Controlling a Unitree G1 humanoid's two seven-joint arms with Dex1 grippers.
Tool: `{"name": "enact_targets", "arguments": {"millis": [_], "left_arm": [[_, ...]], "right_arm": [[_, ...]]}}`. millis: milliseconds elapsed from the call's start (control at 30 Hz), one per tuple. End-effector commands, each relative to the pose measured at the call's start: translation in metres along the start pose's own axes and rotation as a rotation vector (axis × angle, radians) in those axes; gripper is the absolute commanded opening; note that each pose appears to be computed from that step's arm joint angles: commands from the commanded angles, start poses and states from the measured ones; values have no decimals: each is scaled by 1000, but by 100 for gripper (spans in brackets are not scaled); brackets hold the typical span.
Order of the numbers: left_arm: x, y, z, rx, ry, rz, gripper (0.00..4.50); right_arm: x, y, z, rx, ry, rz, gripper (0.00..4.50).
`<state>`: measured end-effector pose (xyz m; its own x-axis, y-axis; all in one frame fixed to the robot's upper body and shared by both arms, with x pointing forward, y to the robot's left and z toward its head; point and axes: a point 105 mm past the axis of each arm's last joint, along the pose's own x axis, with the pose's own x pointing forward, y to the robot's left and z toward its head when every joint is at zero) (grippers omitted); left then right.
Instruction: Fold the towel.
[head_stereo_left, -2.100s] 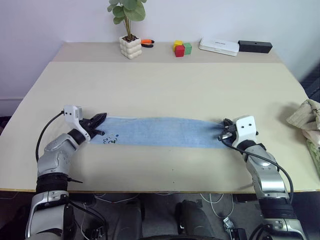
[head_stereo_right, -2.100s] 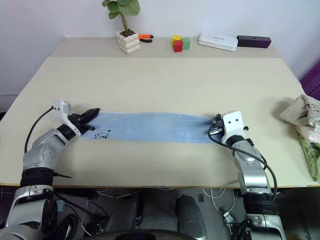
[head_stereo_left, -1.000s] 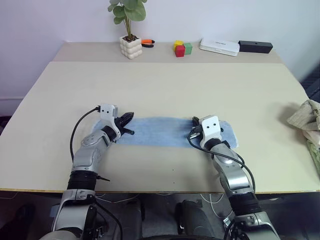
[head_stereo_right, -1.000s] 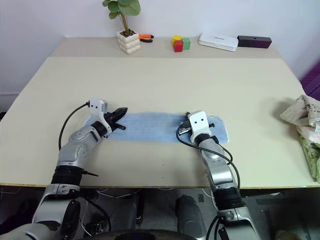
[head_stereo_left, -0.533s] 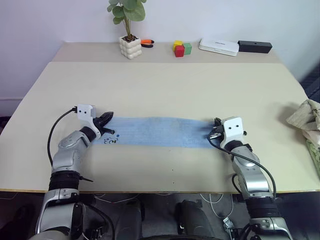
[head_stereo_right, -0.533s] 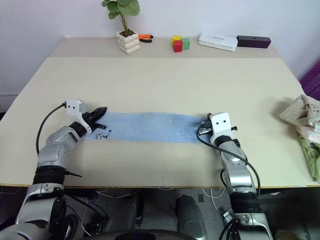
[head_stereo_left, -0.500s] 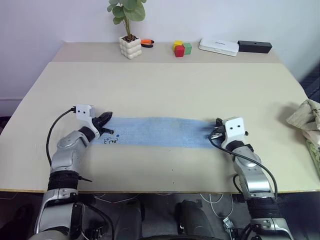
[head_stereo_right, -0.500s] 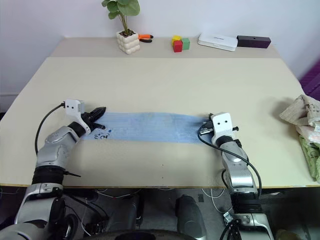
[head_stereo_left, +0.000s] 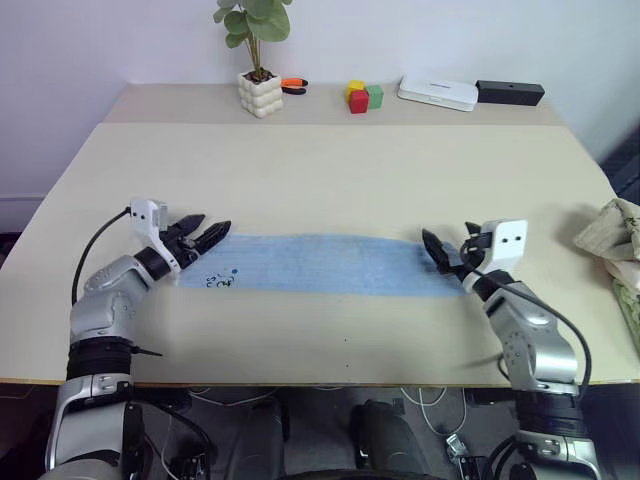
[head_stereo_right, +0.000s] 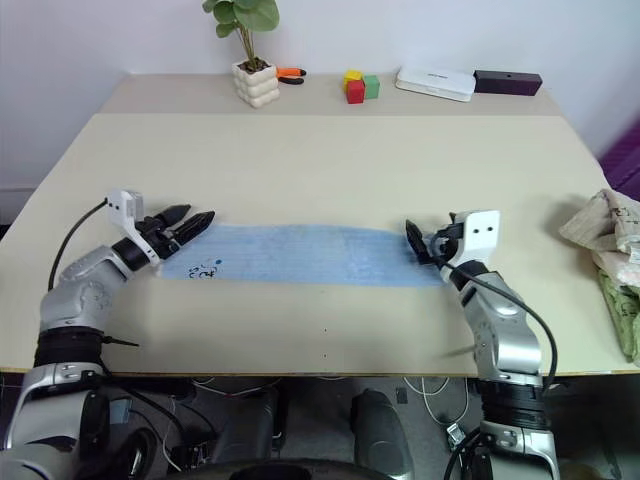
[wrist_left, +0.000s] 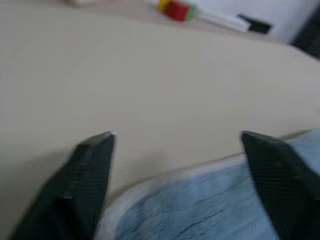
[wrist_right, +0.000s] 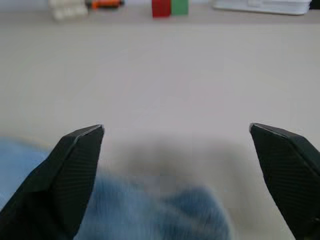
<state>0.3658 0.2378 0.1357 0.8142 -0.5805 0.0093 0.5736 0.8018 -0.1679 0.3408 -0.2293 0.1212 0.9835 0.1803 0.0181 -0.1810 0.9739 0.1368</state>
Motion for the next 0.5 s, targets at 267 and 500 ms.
{"name": "enact_targets", "arguments": {"millis": [267,500], "left_arm": [[-8,-18,40,135,-34,-259,444],[-15,-47,35,99,25,-549,444]], "right_arm": [[-53,19,43,515,-92,99,450],[-113,24,18,861,-34,-11,450]]}}
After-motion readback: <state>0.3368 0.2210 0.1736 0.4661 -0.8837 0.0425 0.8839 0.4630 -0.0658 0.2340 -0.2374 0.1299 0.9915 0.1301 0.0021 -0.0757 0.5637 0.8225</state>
